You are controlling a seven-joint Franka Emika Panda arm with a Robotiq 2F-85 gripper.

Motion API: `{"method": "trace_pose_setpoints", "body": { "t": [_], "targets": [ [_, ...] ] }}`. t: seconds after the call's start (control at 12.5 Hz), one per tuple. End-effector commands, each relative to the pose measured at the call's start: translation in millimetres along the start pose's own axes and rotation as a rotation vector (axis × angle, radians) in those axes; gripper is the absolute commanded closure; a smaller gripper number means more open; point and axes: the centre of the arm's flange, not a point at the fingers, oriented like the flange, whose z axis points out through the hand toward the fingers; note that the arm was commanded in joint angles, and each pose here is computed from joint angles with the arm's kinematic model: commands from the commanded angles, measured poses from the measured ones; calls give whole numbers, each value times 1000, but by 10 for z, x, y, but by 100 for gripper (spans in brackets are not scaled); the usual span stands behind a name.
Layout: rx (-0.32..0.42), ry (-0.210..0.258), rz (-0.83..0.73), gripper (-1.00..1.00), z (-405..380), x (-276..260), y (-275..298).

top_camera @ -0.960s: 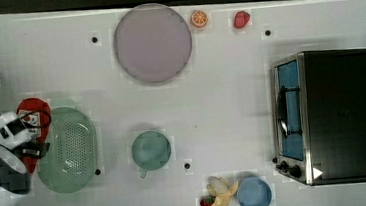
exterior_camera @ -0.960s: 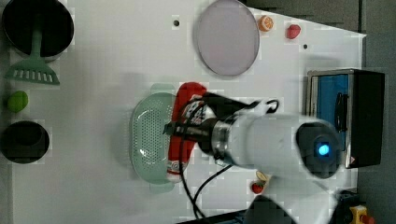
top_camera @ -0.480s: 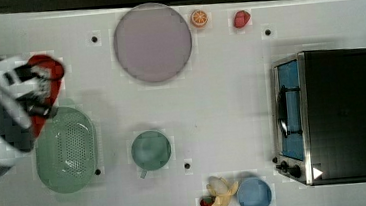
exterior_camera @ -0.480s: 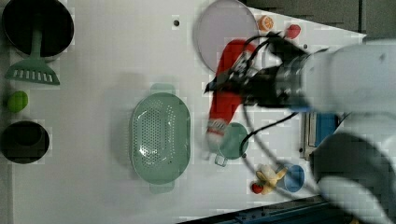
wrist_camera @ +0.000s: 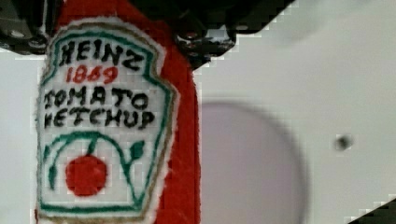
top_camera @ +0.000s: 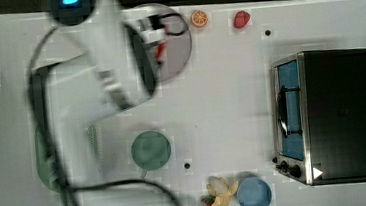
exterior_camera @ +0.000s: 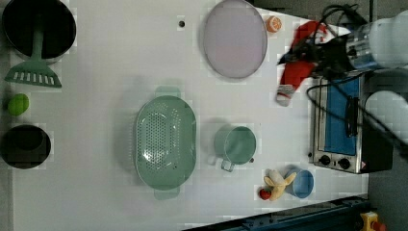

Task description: Pick ketchup from strainer and place it on the table

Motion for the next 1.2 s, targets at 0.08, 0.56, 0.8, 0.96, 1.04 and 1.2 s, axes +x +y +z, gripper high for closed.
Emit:
{"method": "trace_pose_setpoints", "body": {
  "t": [0.08, 0.56, 0.8, 0.96, 1.04, 1.2],
  "targets": [
    [-23, -5, -124, -21, 19, 302, 427],
    [-32, -21, -121, -21, 536, 379, 885],
    [-6, -15, -113, -21, 992, 237, 1030],
    [24, -6, -103, -21, 1356, 113, 1149],
    [40, 3, -100, -21, 1538, 27, 1206],
    [63, 10, -98, -21, 1827, -163, 1285]
  ]
}}
